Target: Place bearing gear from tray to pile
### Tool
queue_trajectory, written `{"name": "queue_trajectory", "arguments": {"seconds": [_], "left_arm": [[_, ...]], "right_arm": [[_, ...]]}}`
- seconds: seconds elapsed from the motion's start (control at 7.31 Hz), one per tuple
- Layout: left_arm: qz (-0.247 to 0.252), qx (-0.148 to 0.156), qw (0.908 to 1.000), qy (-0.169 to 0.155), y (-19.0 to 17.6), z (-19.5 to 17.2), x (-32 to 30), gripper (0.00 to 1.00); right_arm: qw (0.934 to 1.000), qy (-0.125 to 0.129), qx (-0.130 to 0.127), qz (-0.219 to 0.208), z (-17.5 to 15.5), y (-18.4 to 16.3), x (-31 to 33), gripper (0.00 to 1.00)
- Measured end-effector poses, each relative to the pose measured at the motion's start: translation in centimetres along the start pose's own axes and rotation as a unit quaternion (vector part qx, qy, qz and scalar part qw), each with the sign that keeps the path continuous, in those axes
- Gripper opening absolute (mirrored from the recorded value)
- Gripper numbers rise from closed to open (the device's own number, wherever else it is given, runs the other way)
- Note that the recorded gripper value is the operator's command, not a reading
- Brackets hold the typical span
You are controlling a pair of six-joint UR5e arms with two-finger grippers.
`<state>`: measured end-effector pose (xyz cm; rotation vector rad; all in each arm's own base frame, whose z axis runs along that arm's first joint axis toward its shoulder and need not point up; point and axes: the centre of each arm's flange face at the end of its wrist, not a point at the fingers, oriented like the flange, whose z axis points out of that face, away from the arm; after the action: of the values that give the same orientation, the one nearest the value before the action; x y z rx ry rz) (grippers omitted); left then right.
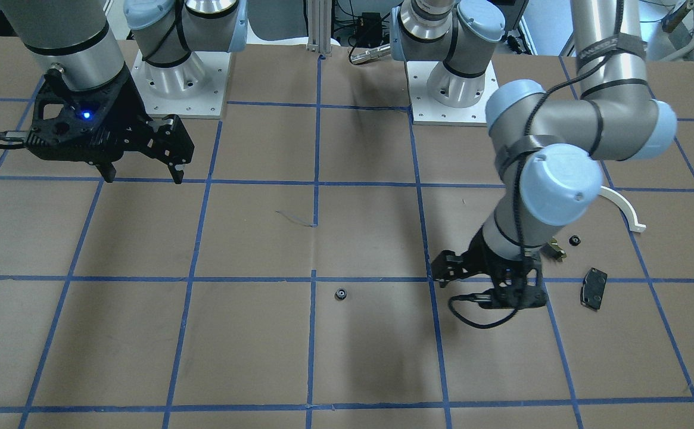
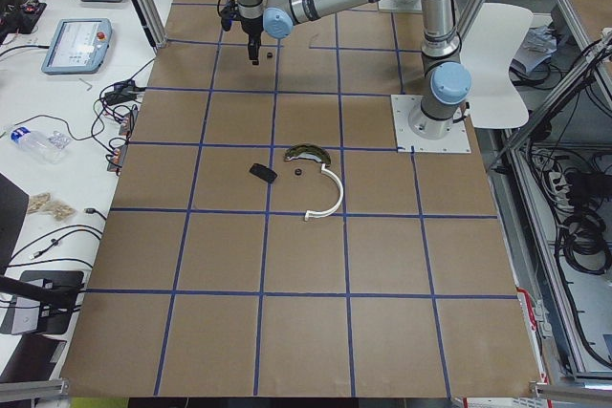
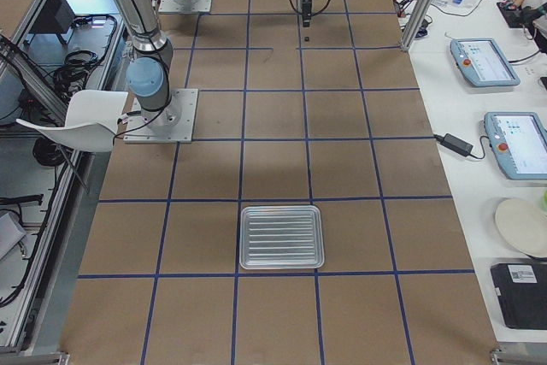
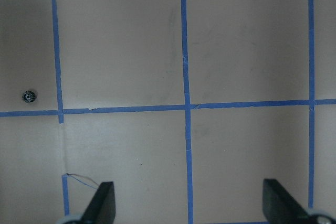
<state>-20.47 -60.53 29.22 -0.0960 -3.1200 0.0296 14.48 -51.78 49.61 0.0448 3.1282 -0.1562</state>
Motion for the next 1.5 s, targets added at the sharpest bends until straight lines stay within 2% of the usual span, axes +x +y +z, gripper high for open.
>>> {"name": "queue_trajectory", "arguments": {"seconds": [0.41, 0.68, 0.96, 1.09, 1.23, 1.37, 1.5], "left_arm": [[0.062, 0.007, 0.9981, 0.003, 0.5, 5.2, 7.0, 1.0], [0.076, 0.0, 0.9971, 0.007, 0.2, 8.7, 7.9, 1.0], [0.081, -0.014, 0.9962, 0.028, 0.2, 10.8, 9.1, 1.0], [0.085, -0.019, 0.9957, 0.032, 0.3, 11.5, 9.5, 0.95], [0.086, -0.024, 0.9955, 0.032, 0.5, 12.1, 9.8, 0.76], [0.086, -0.028, 0.9954, 0.033, 0.7, 12.4, 10.0, 0.73], [0.085, -0.031, 0.9954, 0.033, 0.9, 12.6, 10.1, 0.59]], "right_arm": [[0.9999, -0.008, 0.009, -0.005, -1.0, 0.2, -0.2, 1.0], [0.9998, -0.01, 0.01, -0.015, -1.0, 0.5, -0.2, 1.0], [0.9998, -0.009, -0.001, -0.02, 0.1, 0.9, -0.2, 1.0], [0.9998, -0.008, 0.0, -0.021, -0.1, 1.2, -0.2, 1.0], [0.9998, -0.006, 0.001, -0.021, -0.2, 1.3, -0.2, 1.0], [0.9998, -0.003, 0.0, -0.021, -0.3, 1.4, -0.1, 1.0], [0.9998, -0.002, 0.002, -0.021, -0.4, 1.5, 0.0, 1.0]]}}
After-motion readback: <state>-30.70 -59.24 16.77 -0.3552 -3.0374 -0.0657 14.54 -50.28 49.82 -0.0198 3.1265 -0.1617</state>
